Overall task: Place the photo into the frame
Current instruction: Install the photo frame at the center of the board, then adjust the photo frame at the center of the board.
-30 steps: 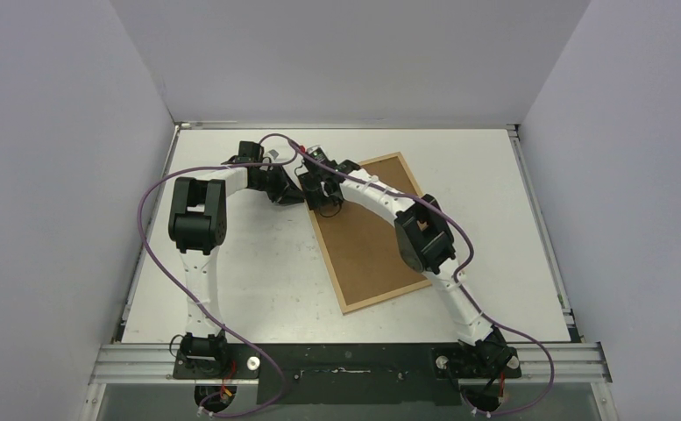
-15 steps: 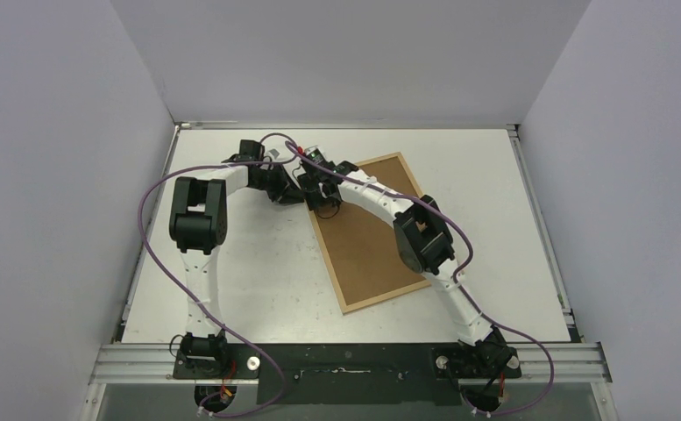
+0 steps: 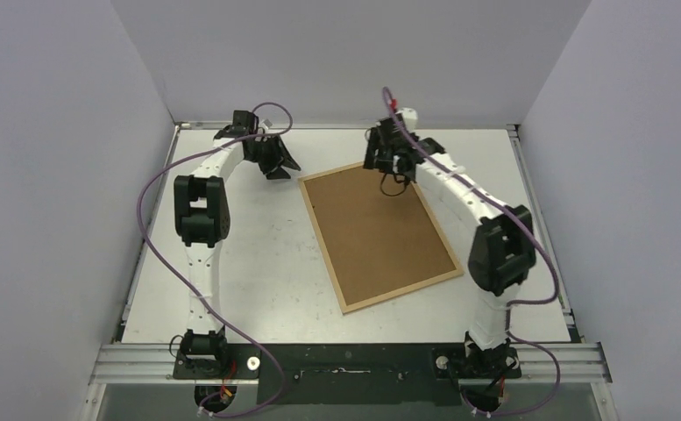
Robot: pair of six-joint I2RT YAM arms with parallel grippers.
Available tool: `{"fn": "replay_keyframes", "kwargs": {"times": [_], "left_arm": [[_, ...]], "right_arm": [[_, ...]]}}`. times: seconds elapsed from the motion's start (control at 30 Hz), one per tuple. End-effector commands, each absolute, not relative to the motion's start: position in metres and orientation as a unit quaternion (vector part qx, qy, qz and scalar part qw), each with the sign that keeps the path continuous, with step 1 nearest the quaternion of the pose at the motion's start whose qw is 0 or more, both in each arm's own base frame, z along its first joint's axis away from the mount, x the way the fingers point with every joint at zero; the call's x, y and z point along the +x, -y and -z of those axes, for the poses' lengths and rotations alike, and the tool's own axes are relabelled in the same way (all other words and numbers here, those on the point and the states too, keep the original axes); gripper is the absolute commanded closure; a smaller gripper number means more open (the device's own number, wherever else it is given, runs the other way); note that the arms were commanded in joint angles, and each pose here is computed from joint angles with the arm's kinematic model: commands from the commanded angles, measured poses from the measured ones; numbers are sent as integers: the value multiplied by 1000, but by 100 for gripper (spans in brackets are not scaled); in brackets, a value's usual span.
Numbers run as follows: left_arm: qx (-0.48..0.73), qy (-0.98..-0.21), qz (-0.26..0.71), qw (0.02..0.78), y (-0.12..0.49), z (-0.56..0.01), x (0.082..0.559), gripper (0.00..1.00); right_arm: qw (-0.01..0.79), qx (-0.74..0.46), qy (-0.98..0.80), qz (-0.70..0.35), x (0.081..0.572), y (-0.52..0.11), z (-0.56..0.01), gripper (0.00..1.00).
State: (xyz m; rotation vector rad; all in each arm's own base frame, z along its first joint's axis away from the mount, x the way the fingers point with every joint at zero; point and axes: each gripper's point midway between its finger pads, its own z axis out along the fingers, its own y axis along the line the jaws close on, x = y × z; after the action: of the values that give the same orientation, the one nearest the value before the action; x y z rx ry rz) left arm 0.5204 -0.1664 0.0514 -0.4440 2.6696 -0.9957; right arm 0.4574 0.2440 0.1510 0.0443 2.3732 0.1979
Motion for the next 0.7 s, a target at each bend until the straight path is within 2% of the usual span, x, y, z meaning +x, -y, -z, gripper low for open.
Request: {"fn": "replay_keyframes", "kwargs": {"times": [0.0,0.1,0.2,0.3,0.53,0.67], "left_arm": [[-107,-908,359,187,169,-72,555,51],[-65,-907,352,221,176,-68,575,40],[-26,-904,355,236,190,-58,584,34],[7,-901,362,239,206,-46,585,30],[45,-884,412,214,222,-40,569,30],[50,-888,407,206,220,-37,560,31]], "right_arm": [[381,144,-912,-55,434,-167,-182,32],[334,204,-920,-17,396,-106,-166,27],[294,234,-927,21,357,-64,-149,16],[245,268,-931,23,322,-41,-126,9],[147,354,-923,-46,272,-30,-88,3],[91,401,-909,-72,246,-27,-64,3]]}}
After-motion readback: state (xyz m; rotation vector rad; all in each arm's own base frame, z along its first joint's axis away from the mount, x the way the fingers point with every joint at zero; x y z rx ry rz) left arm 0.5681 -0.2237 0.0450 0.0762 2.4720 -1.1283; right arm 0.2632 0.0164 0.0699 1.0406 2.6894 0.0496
